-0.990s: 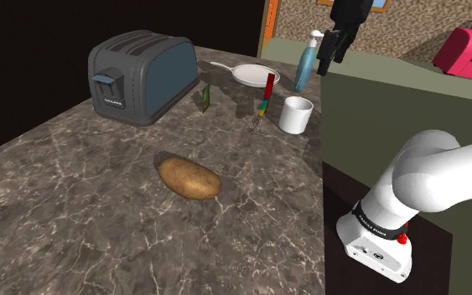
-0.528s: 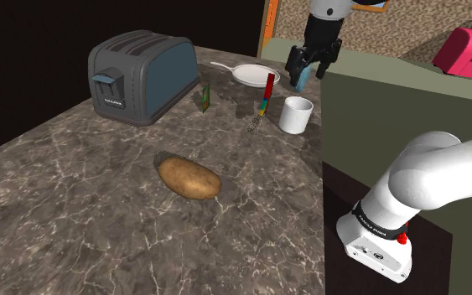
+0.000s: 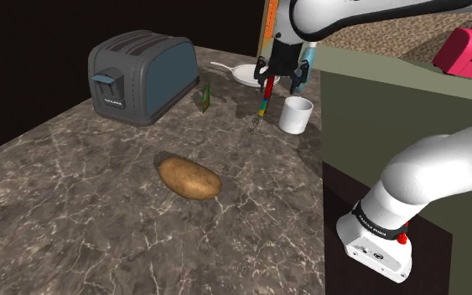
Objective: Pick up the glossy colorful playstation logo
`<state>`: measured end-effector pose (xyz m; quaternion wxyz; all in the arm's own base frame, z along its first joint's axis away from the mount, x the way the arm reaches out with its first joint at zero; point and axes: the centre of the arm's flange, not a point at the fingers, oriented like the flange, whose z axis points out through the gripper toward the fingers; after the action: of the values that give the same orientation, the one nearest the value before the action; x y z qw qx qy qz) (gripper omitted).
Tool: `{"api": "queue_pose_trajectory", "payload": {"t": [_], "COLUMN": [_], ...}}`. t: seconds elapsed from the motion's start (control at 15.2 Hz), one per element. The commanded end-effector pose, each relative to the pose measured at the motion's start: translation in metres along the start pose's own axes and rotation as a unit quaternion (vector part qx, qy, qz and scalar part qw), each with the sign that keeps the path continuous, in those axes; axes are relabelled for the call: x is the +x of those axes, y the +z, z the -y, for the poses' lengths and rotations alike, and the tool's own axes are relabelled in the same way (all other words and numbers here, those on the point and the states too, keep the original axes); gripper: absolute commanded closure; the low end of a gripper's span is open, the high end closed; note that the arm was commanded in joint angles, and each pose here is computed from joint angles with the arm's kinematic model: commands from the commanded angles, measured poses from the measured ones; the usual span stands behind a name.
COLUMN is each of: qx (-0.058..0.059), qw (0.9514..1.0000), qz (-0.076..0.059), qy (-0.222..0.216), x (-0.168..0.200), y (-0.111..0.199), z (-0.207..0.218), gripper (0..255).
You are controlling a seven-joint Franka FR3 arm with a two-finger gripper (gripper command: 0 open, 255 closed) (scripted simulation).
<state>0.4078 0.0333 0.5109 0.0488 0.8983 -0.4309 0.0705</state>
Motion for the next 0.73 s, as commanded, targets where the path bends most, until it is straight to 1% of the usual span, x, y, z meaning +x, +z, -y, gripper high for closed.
{"api": "queue_pose_trajectory", "payload": {"t": [0.0, 0.07, 0.13, 0.59, 0.66], "qx": [0.004, 0.005, 0.005, 0.005, 0.005], "qw": [0.9971, 0.9938, 0.9924, 0.9924, 0.9924], "qz": [-0.005, -0.008, -0.008, -0.008, -0.008], "qy": [0.076, 0.111, 0.123, 0.123, 0.123], "x": [0.012, 0.020, 0.022, 0.015, 0.015], "y": [0.018, 0.026, 0.029, 0.068, 0.068], "z": [0.016, 0.022, 0.024, 0.025, 0.025], "gripper": [0, 0, 0, 0, 0]}}
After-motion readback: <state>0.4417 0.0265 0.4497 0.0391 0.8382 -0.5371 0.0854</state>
